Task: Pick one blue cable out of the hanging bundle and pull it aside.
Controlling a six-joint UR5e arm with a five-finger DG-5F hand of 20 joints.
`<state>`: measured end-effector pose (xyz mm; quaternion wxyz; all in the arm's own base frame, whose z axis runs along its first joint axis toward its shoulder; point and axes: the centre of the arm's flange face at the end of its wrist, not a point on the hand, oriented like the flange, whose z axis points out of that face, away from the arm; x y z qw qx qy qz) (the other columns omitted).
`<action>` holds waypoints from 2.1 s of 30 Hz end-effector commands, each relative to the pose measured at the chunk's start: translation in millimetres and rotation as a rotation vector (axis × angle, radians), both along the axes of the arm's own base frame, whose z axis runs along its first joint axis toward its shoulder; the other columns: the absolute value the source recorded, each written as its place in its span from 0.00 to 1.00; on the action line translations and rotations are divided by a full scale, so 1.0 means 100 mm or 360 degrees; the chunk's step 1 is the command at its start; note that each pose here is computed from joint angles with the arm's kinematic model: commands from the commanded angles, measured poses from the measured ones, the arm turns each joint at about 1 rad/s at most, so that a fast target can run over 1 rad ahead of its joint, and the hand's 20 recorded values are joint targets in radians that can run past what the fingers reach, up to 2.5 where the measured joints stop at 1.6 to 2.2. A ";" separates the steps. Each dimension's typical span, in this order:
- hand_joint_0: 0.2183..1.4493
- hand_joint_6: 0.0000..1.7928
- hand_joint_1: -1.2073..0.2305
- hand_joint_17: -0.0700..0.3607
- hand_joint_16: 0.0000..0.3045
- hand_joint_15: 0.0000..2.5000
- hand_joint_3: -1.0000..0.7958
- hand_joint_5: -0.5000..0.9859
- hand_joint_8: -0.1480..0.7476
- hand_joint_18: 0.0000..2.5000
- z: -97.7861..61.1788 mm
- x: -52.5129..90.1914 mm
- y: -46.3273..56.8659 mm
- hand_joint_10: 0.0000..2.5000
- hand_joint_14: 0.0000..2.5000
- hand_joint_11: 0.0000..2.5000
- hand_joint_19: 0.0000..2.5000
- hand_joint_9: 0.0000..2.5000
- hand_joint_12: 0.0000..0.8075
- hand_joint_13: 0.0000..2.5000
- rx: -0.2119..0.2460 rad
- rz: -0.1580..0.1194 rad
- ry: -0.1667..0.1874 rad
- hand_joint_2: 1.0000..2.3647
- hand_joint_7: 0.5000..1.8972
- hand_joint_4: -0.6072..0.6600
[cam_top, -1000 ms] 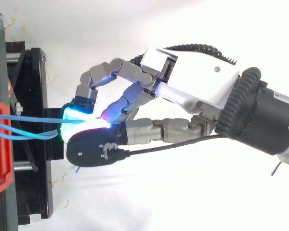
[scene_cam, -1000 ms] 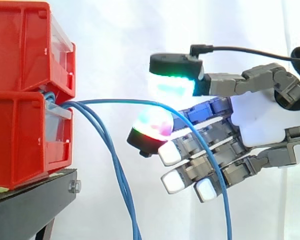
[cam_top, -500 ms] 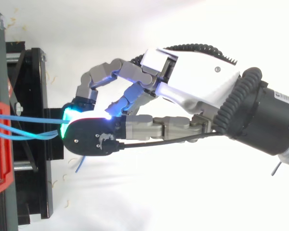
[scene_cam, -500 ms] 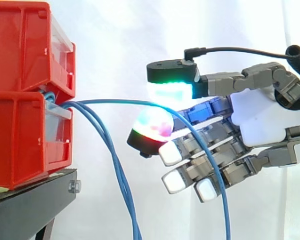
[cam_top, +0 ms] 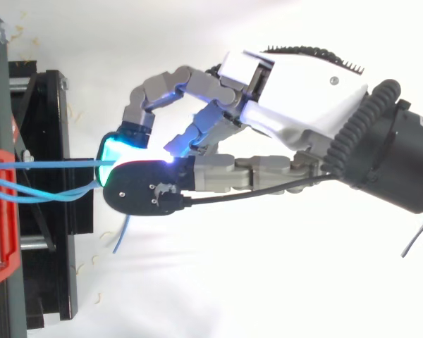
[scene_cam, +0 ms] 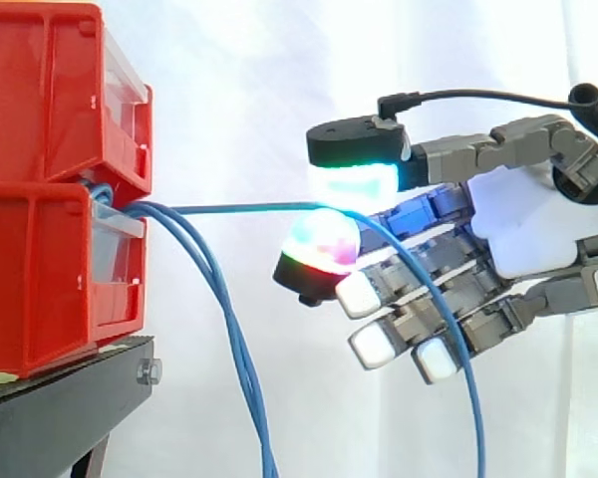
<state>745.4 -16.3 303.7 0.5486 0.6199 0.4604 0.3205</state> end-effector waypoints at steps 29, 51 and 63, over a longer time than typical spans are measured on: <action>0.20 0.49 0.34 0.57 0.25 0.20 0.53 0.32 0.52 0.37 -0.23 -0.11 0.09 0.00 0.01 0.09 0.28 0.47 0.59 0.40 -0.0014 0.0019 0.0054 0.33 0.40 0.44; 0.20 0.49 0.35 0.57 0.25 0.20 0.52 0.32 0.53 0.37 -0.26 -0.04 0.13 0.00 0.01 0.09 0.28 0.47 0.60 0.39 0.0008 0.0025 -0.0056 0.35 0.39 0.44; 0.20 0.49 0.35 0.57 0.25 0.20 0.52 0.32 0.53 0.37 -0.26 -0.04 0.13 0.00 0.01 0.09 0.28 0.47 0.60 0.39 -0.0002 0.0027 -0.0054 0.35 0.39 0.44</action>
